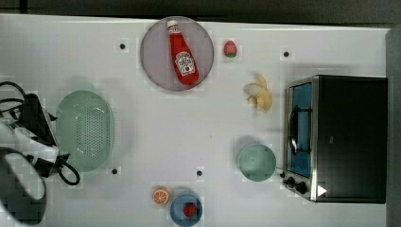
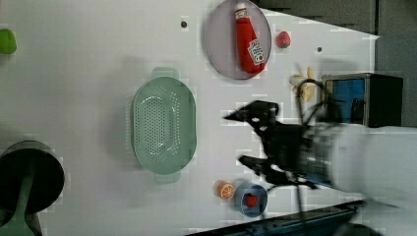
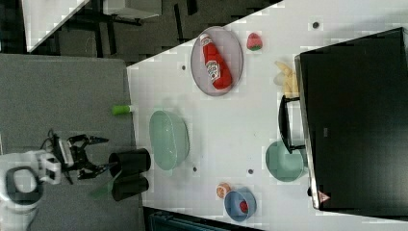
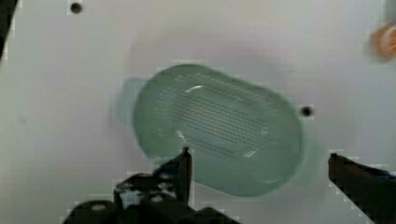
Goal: Drag strainer left to right.
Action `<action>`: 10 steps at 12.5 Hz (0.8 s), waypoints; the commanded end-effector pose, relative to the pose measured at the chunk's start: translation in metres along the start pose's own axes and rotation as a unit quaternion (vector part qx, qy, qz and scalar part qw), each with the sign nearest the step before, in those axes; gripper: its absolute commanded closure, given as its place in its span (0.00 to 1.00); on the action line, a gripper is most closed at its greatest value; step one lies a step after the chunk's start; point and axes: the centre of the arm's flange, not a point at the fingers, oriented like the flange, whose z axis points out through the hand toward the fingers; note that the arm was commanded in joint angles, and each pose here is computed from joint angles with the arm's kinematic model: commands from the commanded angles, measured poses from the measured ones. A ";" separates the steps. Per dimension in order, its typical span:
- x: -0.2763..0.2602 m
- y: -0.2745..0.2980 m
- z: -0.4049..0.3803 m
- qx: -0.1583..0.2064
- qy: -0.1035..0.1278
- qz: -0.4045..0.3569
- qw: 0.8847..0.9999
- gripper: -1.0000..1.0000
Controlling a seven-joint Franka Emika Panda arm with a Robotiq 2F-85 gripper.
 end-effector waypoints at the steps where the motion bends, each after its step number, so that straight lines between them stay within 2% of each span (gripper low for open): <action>1: 0.005 0.004 0.074 -0.024 -0.012 0.121 0.992 0.00; 6: 0.003 0.003 0.173 -0.037 -0.062 0.144 0.987 0.00; 10: 0.013 -0.001 0.241 -0.039 -0.084 0.168 0.981 0.00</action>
